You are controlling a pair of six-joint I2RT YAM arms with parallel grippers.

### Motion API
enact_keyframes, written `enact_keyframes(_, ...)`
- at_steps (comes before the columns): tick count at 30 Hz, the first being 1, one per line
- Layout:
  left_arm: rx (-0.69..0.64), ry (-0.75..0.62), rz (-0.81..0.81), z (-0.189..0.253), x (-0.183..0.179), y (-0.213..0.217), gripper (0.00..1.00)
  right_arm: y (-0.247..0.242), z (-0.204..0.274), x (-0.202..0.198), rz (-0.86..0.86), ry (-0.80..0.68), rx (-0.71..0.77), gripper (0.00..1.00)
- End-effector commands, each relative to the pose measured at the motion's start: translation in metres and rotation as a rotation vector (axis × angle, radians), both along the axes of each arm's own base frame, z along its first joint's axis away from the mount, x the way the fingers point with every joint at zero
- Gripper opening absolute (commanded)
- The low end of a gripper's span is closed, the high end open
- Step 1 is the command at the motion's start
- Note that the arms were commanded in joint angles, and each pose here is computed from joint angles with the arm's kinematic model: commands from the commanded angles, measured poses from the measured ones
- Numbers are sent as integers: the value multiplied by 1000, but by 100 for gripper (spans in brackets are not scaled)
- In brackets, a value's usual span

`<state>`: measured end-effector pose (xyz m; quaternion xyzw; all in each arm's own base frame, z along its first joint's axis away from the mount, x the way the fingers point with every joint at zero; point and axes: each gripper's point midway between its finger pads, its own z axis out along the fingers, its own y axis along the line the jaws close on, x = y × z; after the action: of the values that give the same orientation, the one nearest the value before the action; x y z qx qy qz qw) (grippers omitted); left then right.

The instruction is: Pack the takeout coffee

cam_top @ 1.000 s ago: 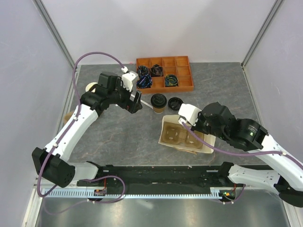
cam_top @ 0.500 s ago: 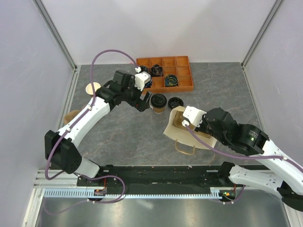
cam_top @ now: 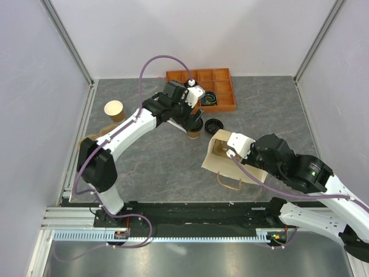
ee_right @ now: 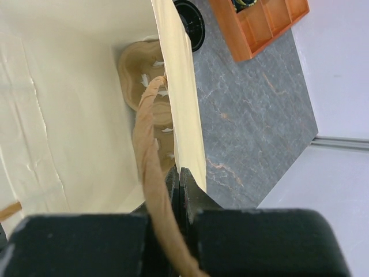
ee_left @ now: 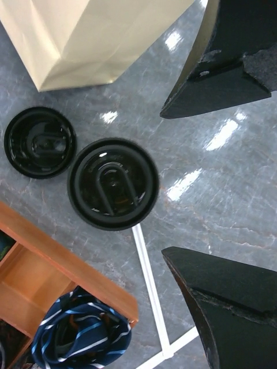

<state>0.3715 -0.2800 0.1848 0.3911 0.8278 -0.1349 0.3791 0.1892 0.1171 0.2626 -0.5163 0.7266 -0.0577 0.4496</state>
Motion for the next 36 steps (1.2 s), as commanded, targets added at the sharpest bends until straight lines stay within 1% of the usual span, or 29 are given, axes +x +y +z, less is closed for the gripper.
enact_keyframes(1, 39, -61, -6, 6, 18, -9, 100, -6, -7, -5, -29, 39, 19, 0)
enact_keyframes(5, 57, -26, -14, -8, 22, -17, 100, -5, -11, -6, -27, 54, 12, 0)
enact_keyframes(12, 85, -10, 4, -22, 32, -21, 100, -1, -15, -5, -21, 67, 12, 0)
enact_keyframes(27, 133, -2, -34, -43, 37, -30, 100, 0, -19, -6, -20, 84, 6, 0)
enact_keyframes(36, 155, 2, -54, -54, 39, -34, 94, 0, -18, -6, -19, 84, 13, 0)
